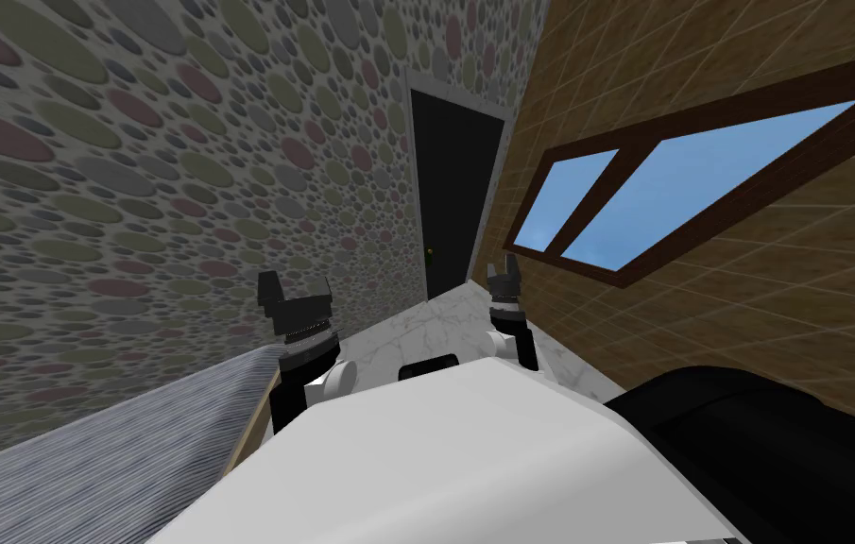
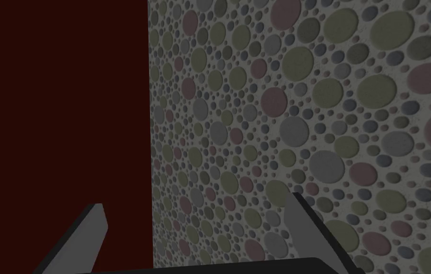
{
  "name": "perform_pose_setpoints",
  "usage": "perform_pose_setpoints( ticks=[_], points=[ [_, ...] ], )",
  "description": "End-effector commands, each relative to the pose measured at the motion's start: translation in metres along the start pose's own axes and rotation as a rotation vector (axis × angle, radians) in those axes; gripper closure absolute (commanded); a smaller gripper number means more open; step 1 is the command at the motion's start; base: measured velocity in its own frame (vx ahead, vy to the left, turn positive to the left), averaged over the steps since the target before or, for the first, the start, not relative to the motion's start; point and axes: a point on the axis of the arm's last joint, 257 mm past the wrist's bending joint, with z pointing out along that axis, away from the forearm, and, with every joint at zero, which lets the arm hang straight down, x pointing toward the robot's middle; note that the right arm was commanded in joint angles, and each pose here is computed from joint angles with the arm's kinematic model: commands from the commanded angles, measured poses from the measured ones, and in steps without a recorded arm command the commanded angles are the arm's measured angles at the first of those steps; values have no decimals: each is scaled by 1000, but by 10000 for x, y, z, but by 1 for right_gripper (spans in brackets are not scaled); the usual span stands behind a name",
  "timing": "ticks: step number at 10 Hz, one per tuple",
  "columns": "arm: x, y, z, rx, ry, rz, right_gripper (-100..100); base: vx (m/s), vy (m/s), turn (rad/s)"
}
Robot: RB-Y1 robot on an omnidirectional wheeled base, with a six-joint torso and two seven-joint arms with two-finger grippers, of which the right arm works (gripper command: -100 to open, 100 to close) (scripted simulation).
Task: Pull the door open
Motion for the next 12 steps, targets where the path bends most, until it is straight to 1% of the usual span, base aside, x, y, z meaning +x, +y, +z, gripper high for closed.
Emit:
perform_pose_setpoints(
  ticks=[1,3,6,11,12],
  points=[
    [11,-80,-17,16,7,52,-100,83,-67,87],
    [20,-152,-32,31,12,98,-100,107,1,68],
    [36,-300,-68,62,19,190,-100,88,-4,67],
    [57,-627,-162,136,24,381,-100,91,-24,98],
    [57,-627,-162,136,24,385,-100,69,-23,32]
  ],
)
